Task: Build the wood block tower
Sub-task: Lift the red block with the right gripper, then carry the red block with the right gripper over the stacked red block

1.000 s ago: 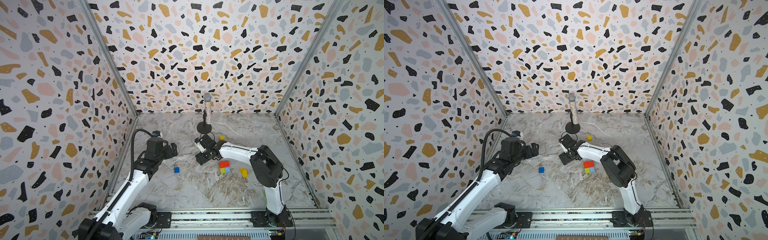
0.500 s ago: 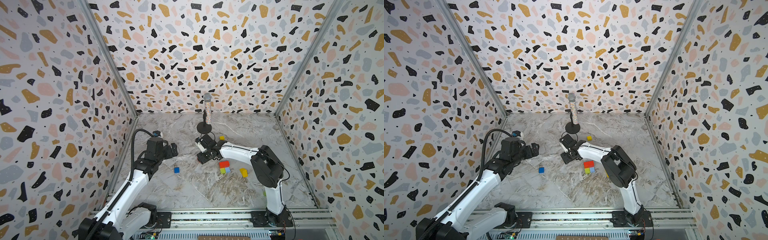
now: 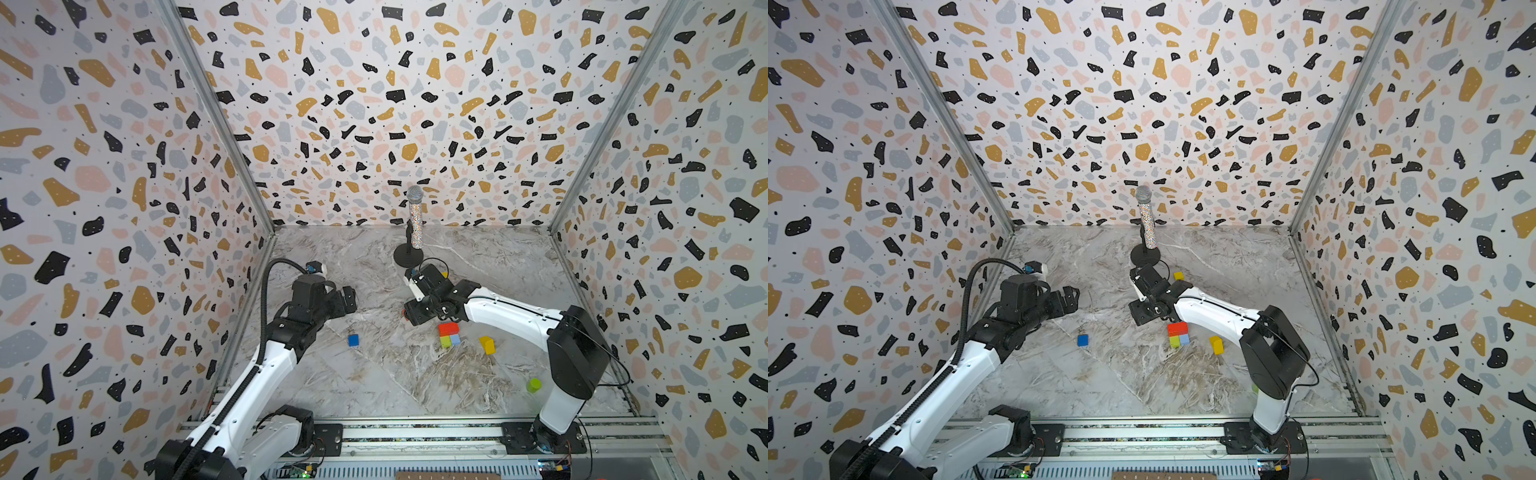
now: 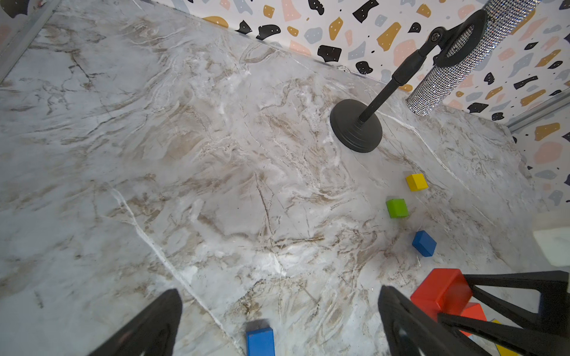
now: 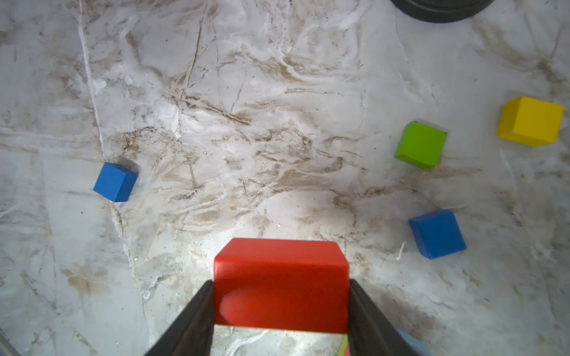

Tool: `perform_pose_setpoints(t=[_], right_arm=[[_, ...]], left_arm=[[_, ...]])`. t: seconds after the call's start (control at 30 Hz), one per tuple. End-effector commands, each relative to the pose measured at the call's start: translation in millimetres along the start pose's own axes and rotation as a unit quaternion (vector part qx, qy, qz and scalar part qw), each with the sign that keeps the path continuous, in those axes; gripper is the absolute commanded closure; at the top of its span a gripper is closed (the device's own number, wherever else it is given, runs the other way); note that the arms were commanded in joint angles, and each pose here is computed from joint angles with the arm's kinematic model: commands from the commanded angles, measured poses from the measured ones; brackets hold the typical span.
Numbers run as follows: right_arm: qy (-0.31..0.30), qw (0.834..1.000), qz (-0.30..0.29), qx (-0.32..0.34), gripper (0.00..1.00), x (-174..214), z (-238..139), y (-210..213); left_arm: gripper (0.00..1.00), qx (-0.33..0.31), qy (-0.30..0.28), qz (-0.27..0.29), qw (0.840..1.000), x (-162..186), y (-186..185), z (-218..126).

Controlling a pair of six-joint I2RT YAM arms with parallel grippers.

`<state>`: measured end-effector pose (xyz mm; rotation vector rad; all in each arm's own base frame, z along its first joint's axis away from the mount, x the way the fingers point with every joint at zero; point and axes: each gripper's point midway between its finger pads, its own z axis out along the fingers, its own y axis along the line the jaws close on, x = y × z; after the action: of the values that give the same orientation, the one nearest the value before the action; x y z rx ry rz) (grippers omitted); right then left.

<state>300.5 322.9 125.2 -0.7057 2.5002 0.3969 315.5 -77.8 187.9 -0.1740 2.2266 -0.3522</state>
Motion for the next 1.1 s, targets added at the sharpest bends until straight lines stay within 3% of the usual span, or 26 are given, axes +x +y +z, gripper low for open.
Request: perform_pose_setpoints(t=[0.0, 0.5, 1.07], right_arm=[[0.000, 0.999, 0.022, 0.030, 0.50, 8.6, -25.1, -11.5], [-0.007, 0.993, 0.091, 0.076, 0.51, 59.2, -72.7, -50.2], [0.017, 0.989, 0.124, 0.073, 0.53, 99.0, -50.3, -67.3]], left_arm=[[0.00, 0.020, -0.011, -0.002, 1.000, -1.3, -4.7, -1.7], [0.00, 0.059, 0.029, 0.006, 0.998, 20.8, -24.6, 10.8], [0.00, 0.042, 0.024, 0.017, 0.999, 18.0, -20.3, 8.9]])
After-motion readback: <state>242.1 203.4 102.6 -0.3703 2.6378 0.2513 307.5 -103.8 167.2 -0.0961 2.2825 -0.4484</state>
